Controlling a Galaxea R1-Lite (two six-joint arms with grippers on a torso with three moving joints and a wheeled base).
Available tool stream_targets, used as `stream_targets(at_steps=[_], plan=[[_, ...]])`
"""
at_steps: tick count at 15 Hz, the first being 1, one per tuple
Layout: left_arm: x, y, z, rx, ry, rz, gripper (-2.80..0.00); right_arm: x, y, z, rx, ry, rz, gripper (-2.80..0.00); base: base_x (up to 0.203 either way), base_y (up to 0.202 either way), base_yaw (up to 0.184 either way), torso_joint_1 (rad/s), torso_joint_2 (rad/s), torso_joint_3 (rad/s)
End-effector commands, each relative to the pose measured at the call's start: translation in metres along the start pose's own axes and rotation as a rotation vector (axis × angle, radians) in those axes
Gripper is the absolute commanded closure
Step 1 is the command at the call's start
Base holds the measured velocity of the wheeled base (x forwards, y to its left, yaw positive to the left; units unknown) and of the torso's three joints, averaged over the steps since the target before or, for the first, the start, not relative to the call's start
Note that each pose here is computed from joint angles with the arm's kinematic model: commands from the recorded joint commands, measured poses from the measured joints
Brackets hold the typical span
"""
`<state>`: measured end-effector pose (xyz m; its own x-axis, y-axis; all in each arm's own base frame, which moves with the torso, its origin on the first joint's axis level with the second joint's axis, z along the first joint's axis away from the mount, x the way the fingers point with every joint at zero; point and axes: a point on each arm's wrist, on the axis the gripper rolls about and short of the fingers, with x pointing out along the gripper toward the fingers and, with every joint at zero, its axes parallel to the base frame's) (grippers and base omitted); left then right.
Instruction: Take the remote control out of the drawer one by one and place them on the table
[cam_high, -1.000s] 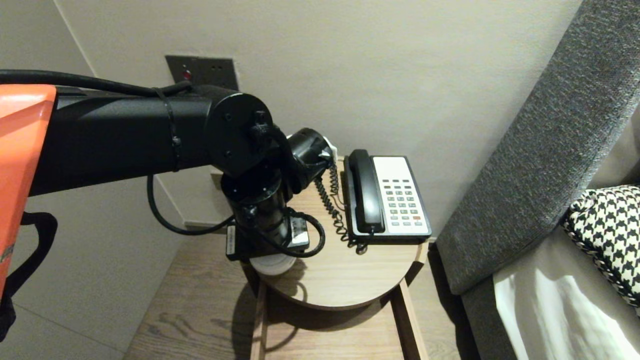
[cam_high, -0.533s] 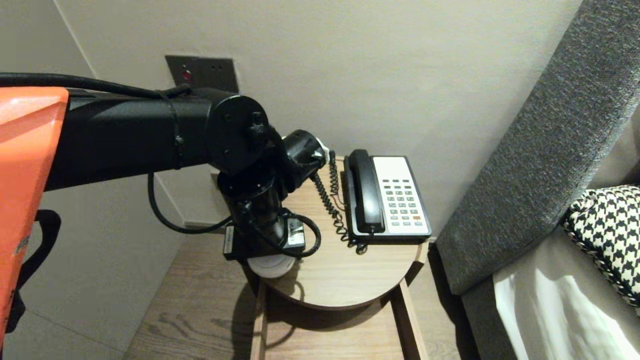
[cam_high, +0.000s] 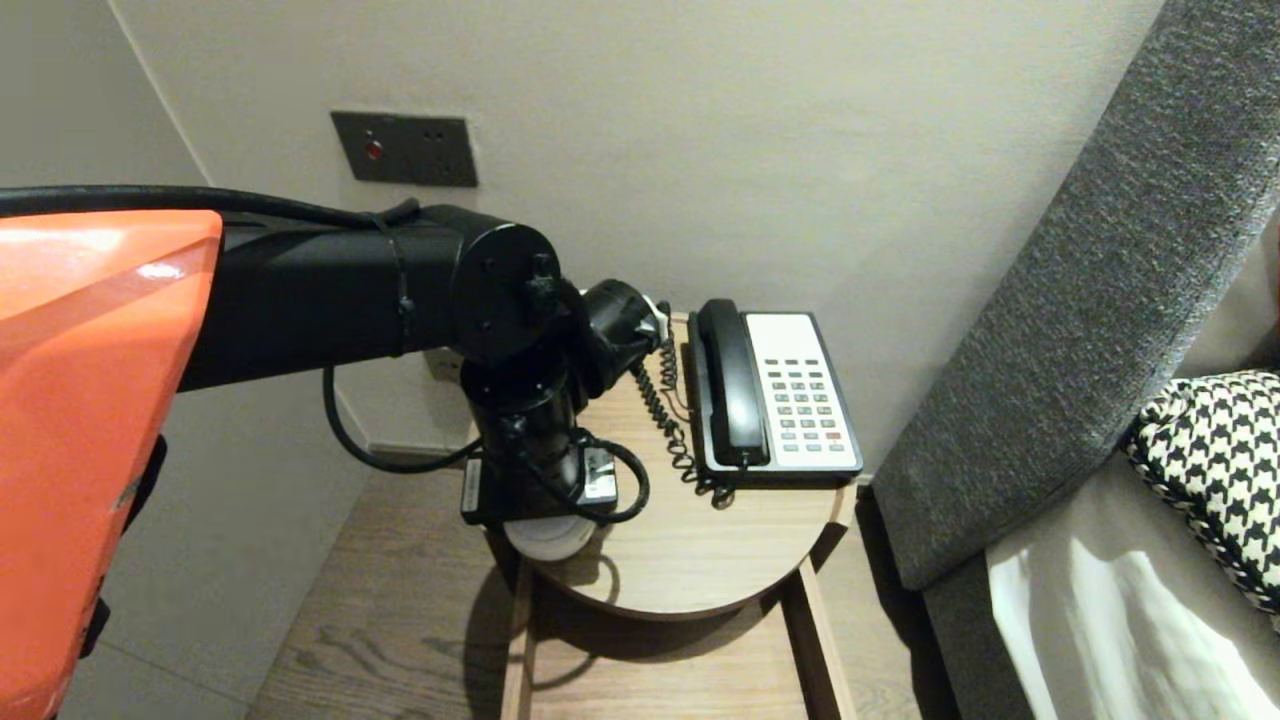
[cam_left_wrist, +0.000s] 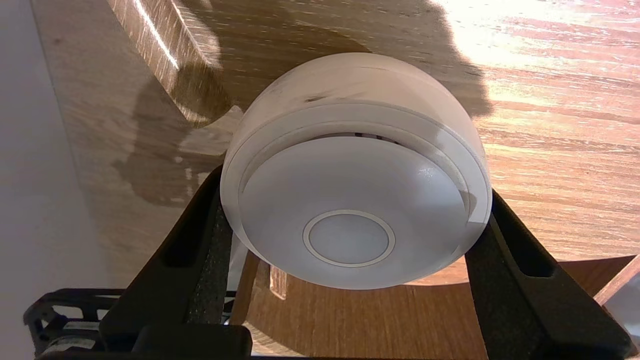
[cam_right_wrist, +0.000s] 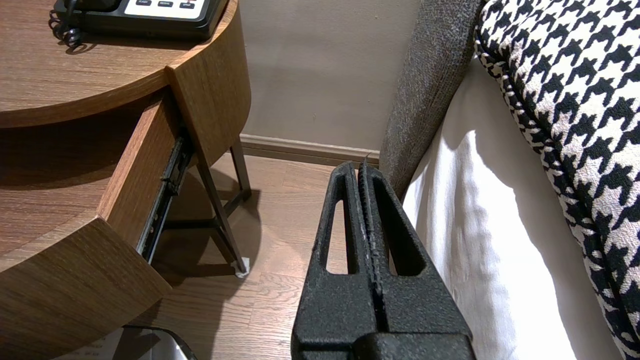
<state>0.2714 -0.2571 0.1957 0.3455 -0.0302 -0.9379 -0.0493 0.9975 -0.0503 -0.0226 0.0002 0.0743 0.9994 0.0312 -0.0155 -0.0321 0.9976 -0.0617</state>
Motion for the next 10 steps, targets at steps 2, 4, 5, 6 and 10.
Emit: stream_targets(at_steps=[2,4,5,6,10], plan=[[0.0047,-0.0013,-0.0003,0.001,0.009,0.009,0.00,0.0001,0.0000,0.0000,-0.001,0.001,0.001,0.00,0.000,0.000,0.000,0.000,0.00,0.000],[0.0053,-0.0014,-0.0003,0.003,0.010,0.010,0.00,0.0001,0.0000,0.0000,-0.001,0.001,0.001,0.00,0.000,0.000,0.000,0.000,0.00,0.000],[0.0045,-0.0013,-0.0002,0.002,0.008,0.008,0.00,0.0001,0.0000,0.0000,-0.001,0.001,0.001,0.00,0.000,0.000,0.000,0.000,0.00,0.000],[0.0038,-0.0012,-0.0001,0.002,0.007,0.007,0.00,0.0001,0.0000,0.0000,-0.001,0.001,0.001,0.00,0.000,0.000,0.000,0.000,0.00,0.000],[-0.0013,-0.0015,0.0010,0.001,-0.016,-0.015,0.00,0.0001,0.0000,0.0000,-0.001,0.001,0.001,0.00,0.000,0.000,0.000,0.000,0.00,0.000]])
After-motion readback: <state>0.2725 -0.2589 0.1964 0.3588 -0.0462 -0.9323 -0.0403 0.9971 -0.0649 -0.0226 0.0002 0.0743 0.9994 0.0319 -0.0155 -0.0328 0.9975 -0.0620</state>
